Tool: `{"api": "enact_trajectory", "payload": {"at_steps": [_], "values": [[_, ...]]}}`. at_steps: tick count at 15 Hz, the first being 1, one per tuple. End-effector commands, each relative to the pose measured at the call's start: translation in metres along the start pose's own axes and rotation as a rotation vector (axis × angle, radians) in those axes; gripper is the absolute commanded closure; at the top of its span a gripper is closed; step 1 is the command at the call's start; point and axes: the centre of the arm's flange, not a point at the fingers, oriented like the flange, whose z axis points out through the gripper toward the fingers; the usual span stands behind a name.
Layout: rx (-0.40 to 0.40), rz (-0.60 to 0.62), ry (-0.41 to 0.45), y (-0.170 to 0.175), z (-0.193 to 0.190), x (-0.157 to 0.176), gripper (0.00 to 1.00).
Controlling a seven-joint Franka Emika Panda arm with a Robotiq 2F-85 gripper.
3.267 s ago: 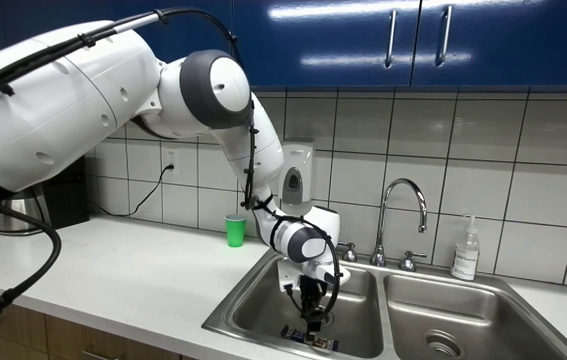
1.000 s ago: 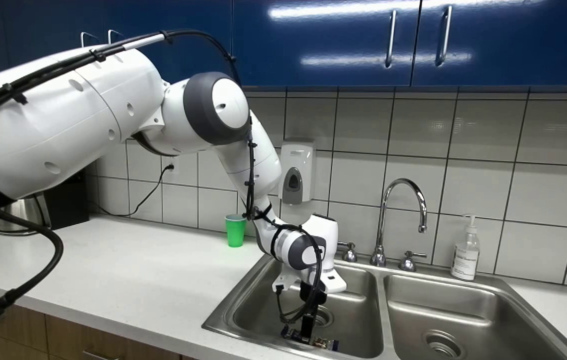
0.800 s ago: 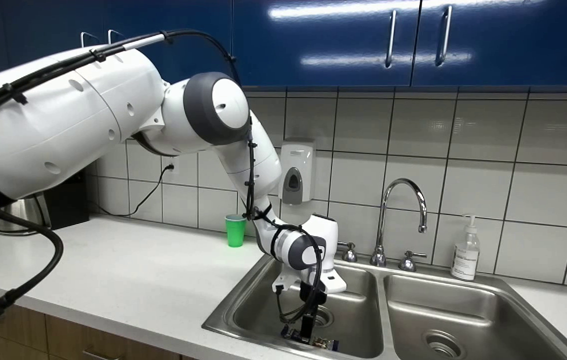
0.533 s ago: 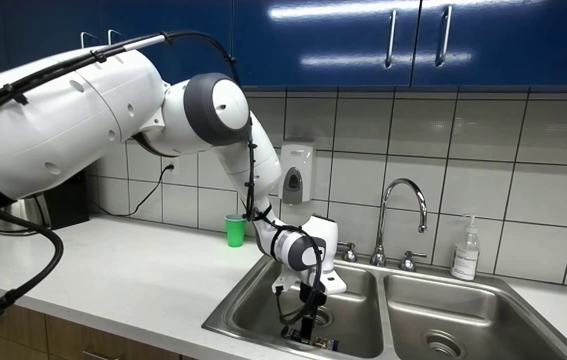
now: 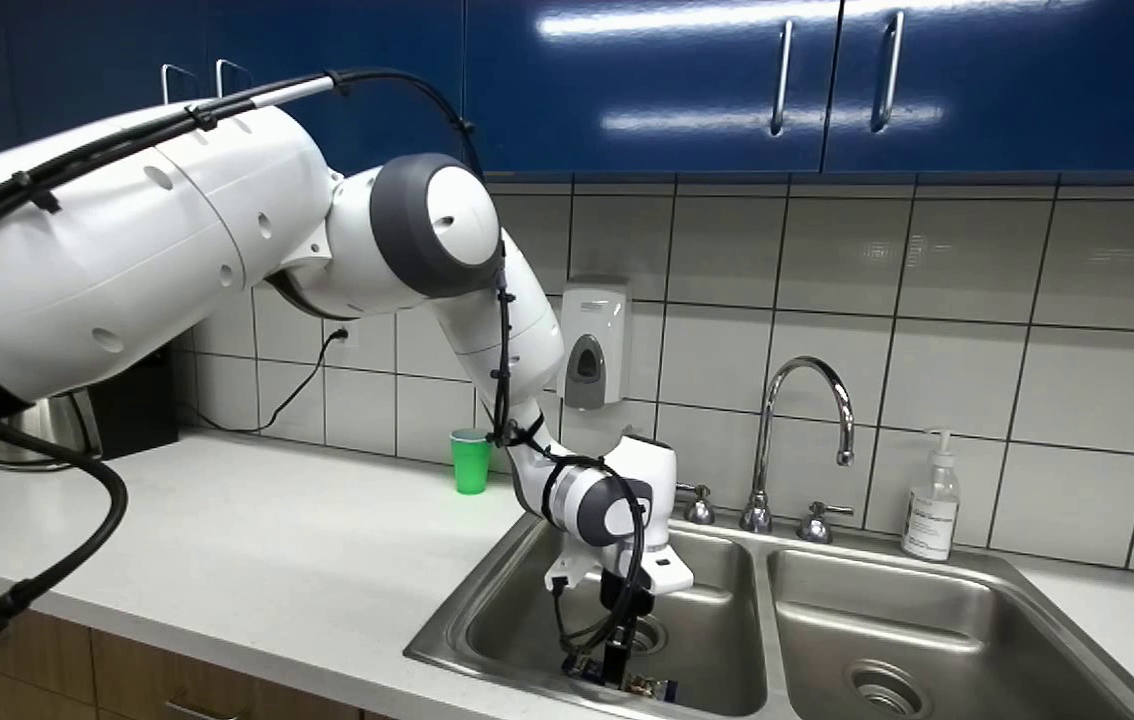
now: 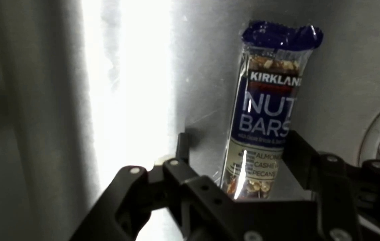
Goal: Move the protein bar to the left counter top from the sink
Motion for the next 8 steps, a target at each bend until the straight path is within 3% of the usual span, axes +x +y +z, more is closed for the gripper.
{"api": "enact_trajectory", "payload": {"at_steps": [1,6,8], "values": [[-0.020,0.008,0.005,-0.0052,-0.0046,0.0023,0.58],[-0.014,0.005,0.008,-0.0065,-0.0066,0.0024,0.94],[-0.016,0.005,0.006,-0.0066,-0.0058,0.0027,0.92]]}}
